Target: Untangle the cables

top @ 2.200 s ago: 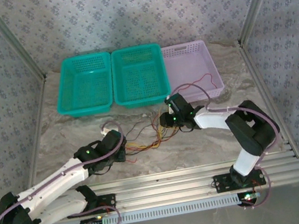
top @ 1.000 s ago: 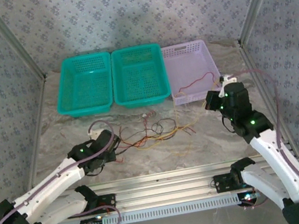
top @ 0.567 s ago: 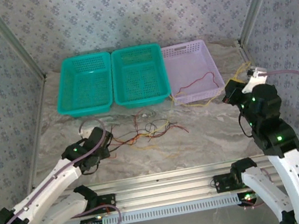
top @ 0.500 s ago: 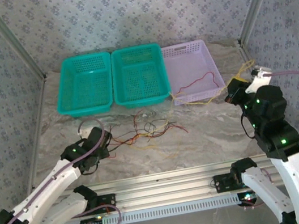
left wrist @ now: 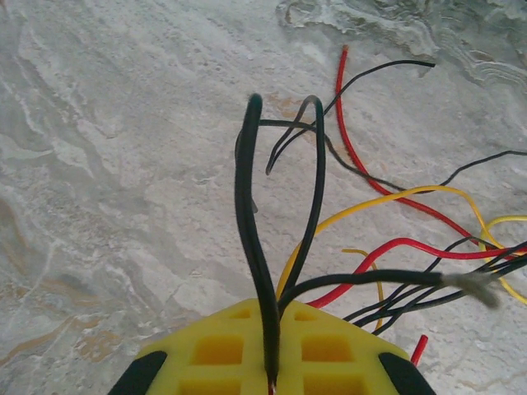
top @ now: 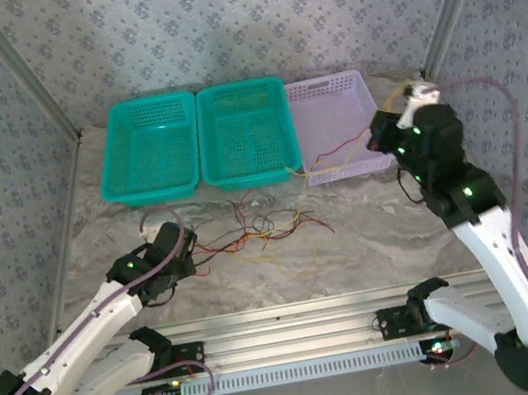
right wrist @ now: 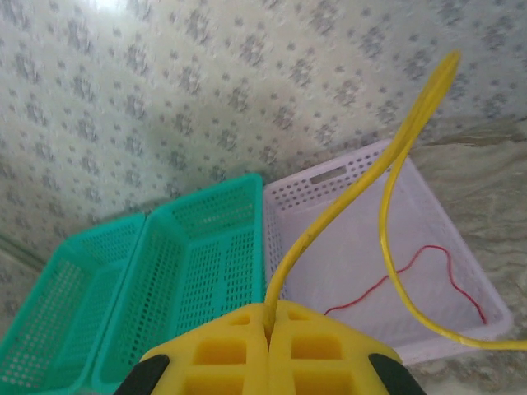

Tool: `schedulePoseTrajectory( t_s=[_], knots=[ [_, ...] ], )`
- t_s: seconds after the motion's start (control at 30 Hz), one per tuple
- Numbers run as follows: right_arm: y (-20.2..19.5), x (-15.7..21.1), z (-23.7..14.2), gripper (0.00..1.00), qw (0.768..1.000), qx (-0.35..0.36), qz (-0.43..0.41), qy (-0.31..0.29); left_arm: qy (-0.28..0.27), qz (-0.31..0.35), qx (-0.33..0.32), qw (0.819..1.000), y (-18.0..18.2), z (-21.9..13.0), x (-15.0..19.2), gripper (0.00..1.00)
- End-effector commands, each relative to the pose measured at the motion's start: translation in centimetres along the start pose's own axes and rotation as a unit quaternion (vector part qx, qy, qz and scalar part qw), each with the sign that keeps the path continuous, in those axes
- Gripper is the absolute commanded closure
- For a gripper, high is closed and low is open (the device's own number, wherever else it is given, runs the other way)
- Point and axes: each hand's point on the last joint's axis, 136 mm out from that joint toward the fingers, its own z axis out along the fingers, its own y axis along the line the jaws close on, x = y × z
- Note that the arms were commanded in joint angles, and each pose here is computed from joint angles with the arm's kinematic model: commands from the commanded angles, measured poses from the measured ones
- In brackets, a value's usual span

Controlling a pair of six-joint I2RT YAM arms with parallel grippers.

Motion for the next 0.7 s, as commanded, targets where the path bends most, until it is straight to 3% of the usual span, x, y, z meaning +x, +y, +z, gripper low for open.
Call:
schedulePoseTrajectory(
  t_s=[0.0, 0.27, 0.67],
  knots=[
    [3.0, -2.6, 1.4, 1.00, 0.998, -0.006, -0.045, -0.035, 0.005, 0.009, 0.020, 1.000, -1.0, -0.1, -0.1, 1.00],
    [7.8, -2.1, 9.6, 1.00, 0.991, 0.016, -0.135, -0.011, 0.004, 0.023, 0.033, 0.999, -1.9, -0.3, 0.1, 1.00],
    [14.7, 3.4, 20.9, 1.00, 0.943, 0.065, -0.325, 0.022, -0.002, 0.042, 0.044, 0.998, -3.3, -0.3, 0.4, 1.00]
  ],
)
